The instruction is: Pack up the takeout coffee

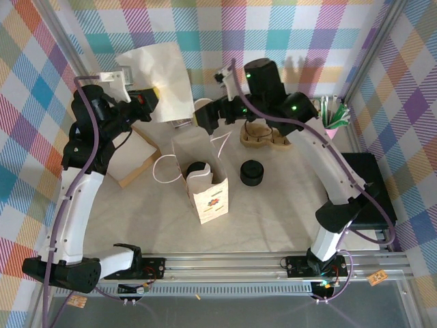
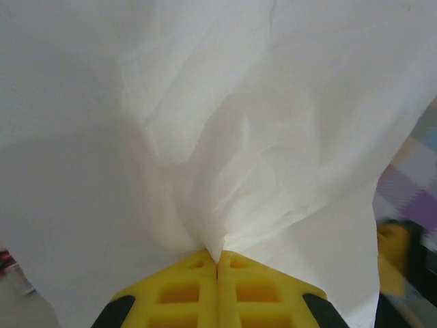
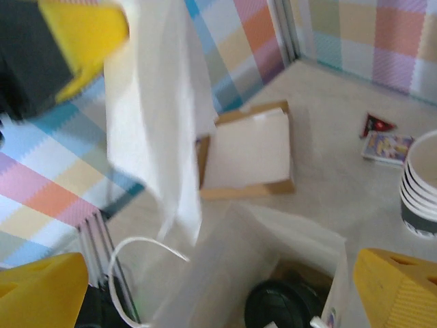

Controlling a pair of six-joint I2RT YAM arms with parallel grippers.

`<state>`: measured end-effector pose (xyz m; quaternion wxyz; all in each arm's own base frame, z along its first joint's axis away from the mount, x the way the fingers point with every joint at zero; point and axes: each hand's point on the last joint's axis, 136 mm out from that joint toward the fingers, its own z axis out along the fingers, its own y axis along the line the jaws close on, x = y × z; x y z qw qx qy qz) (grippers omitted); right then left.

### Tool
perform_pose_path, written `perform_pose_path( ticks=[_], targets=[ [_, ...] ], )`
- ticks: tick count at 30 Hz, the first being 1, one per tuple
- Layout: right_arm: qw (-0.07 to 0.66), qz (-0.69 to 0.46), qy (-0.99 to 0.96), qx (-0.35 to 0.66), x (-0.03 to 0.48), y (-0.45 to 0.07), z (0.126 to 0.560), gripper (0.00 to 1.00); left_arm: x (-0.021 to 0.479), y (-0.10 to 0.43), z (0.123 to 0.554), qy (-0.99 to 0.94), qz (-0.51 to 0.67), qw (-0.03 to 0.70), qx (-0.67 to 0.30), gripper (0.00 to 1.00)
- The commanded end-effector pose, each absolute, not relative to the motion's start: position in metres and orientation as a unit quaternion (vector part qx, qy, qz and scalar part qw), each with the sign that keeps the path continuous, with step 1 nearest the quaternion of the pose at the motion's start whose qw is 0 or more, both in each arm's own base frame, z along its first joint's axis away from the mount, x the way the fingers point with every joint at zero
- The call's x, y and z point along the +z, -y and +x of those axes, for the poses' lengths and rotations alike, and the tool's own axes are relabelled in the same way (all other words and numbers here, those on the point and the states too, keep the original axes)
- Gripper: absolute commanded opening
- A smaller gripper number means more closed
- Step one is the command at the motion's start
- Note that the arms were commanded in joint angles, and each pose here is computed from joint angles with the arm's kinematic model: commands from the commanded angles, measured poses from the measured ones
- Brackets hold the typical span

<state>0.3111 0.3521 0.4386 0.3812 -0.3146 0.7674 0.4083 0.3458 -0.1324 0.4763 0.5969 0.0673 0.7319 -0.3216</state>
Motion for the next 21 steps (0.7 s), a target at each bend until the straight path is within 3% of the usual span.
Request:
perform_pose_path(
  ticks=[1, 11, 21],
  targets=[
    [0.378, -0.330, -0.708, 0.497, 0.476, -0.358, 0.298, 0.99, 0.512, 0.167, 0.316, -0.674, 0.165, 0.601, -0.397, 0.00],
    [0.324, -0.348, -0.655, 0.587, 0.495, -0.354, 0.285, 0.99, 0.542, 0.203, 0.258, -0.587, 0.265, 0.529, -0.552, 0.00],
    [0.273, -0.363, -0.585, 0.672, 0.518, -0.348, 0.273, 0.99, 0.580, 0.206, 0.227, -0.503, 0.287, 0.501, -0.643, 0.00]
  ],
)
